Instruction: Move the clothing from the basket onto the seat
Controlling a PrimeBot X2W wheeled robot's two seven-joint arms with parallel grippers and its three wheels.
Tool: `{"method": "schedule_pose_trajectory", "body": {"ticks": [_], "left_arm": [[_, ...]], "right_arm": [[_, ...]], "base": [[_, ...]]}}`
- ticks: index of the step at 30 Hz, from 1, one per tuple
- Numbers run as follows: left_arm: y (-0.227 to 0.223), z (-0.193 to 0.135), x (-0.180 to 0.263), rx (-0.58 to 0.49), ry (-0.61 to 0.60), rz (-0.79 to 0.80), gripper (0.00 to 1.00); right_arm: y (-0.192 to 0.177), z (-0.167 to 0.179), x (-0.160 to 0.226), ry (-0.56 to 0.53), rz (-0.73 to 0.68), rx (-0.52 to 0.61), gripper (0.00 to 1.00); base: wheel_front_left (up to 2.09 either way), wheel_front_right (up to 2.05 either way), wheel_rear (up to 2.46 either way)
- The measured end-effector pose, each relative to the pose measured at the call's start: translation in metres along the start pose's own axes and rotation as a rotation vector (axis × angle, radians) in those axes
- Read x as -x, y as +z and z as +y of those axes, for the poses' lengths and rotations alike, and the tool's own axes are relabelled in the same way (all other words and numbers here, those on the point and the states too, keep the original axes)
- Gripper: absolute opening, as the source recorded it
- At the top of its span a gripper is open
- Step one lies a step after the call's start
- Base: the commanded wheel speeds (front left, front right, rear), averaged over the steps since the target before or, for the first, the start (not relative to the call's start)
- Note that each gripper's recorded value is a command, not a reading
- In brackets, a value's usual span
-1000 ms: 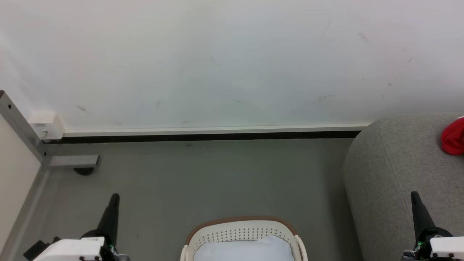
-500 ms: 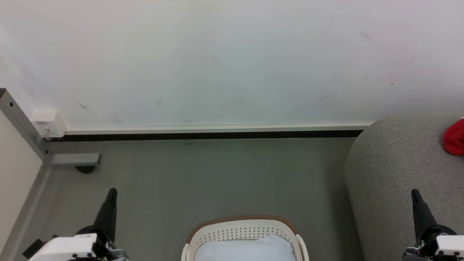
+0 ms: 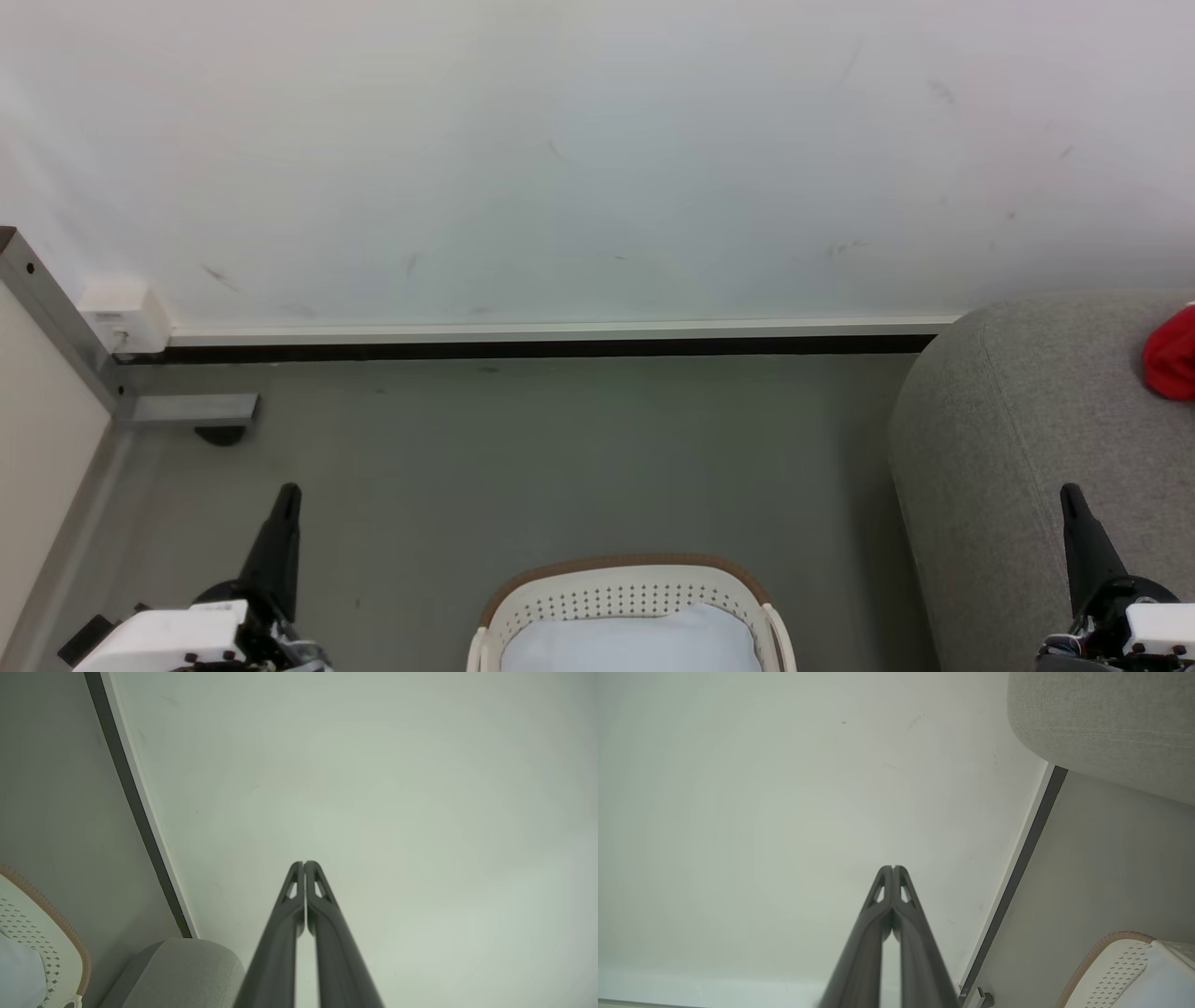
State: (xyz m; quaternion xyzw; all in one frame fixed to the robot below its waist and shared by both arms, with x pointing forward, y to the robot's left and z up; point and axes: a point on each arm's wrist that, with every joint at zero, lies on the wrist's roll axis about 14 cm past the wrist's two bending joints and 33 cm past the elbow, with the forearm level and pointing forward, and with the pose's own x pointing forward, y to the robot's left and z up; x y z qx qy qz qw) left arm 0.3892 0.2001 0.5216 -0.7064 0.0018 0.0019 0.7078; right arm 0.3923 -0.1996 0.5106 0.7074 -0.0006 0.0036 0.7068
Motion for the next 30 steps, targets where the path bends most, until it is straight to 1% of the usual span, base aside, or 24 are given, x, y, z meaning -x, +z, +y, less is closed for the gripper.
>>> {"method": "schedule_pose_trajectory", "body": {"ticks": [30], "left_arm": [[0.0000, -0.0001, -0.0001, 0.000, 0.000, 0.000, 0.00]], "right_arm": [[-0.0003, 0.0008, -0.0003, 0.002, 0.000, -0.003, 0.00]], "base": [[0.00, 0.00, 0.00]]}}
